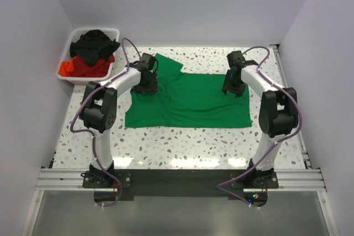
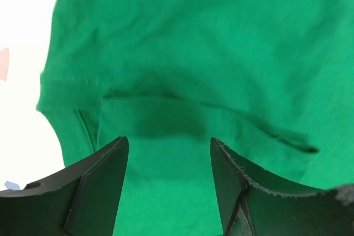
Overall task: Fold and stack the t-shirts
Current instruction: Fold the tshirt
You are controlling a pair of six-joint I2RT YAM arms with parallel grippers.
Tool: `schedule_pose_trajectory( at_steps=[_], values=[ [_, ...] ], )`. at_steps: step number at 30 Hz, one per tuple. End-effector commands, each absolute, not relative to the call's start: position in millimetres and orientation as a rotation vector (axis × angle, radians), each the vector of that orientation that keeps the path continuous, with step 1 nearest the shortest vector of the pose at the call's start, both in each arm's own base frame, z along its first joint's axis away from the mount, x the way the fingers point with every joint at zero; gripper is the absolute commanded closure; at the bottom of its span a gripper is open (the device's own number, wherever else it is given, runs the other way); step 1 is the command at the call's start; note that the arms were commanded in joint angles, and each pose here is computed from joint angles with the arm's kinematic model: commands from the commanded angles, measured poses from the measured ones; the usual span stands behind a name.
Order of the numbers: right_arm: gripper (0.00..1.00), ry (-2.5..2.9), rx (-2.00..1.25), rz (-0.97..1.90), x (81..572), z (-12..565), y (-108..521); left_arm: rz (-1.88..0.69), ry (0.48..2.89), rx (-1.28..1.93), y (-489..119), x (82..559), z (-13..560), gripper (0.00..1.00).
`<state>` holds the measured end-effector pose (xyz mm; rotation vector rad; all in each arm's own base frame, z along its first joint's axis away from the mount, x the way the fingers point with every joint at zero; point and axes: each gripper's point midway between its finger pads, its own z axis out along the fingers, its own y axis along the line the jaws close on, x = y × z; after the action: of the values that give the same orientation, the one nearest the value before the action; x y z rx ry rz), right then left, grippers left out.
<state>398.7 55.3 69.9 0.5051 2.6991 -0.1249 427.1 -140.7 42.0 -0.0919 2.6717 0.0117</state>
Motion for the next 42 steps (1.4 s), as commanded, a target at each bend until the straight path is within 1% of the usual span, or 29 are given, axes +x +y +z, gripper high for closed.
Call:
schedule_pose_trajectory(
  at_steps=[1, 6, 15, 22, 26, 34, 42],
  values=[
    [0.46, 2.735, 0.519, -0.052, 378.6, 60.7, 66.4, -0.065, 2.609, -0.155, -144.5, 426.9, 61.3, 0.34],
    [0.46, 2.738, 0.516, 0.008, 375.5, 46.5, 73.8, -0.064, 2.599, -0.162, -143.8, 425.8, 55.0, 0.34],
    [0.46, 2.771, 0.489, -0.02, 363.1, 23.8, 70.7, -0.044, 2.619, -0.193, -138.6, 416.6, 30.8, 0.34],
    [0.46, 2.833, 0.493, -0.048, 336.5, 6.7, 66.2, 0.004, 2.685, -0.225, -126.7, 384.8, 4.6, 0.34],
    [0.47, 2.848, 0.496, -0.046, 322.5, 6.8, 65.7, 0.024, 2.718, -0.229, -119.9, 363.1, -4.6, 0.34],
    [0.47, 2.903, 0.497, -0.059, 284.4, 4.7, 64.7, 0.022, 2.755, -0.202, -119.2, 334.3, -6.5, 0.35],
    [0.47, 2.933, 0.494, -0.065, 253.7, 4.7, 66.1, 0.038, 2.81, -0.125, -122.9, 284.8, -7.7, 0.35]
  ],
)
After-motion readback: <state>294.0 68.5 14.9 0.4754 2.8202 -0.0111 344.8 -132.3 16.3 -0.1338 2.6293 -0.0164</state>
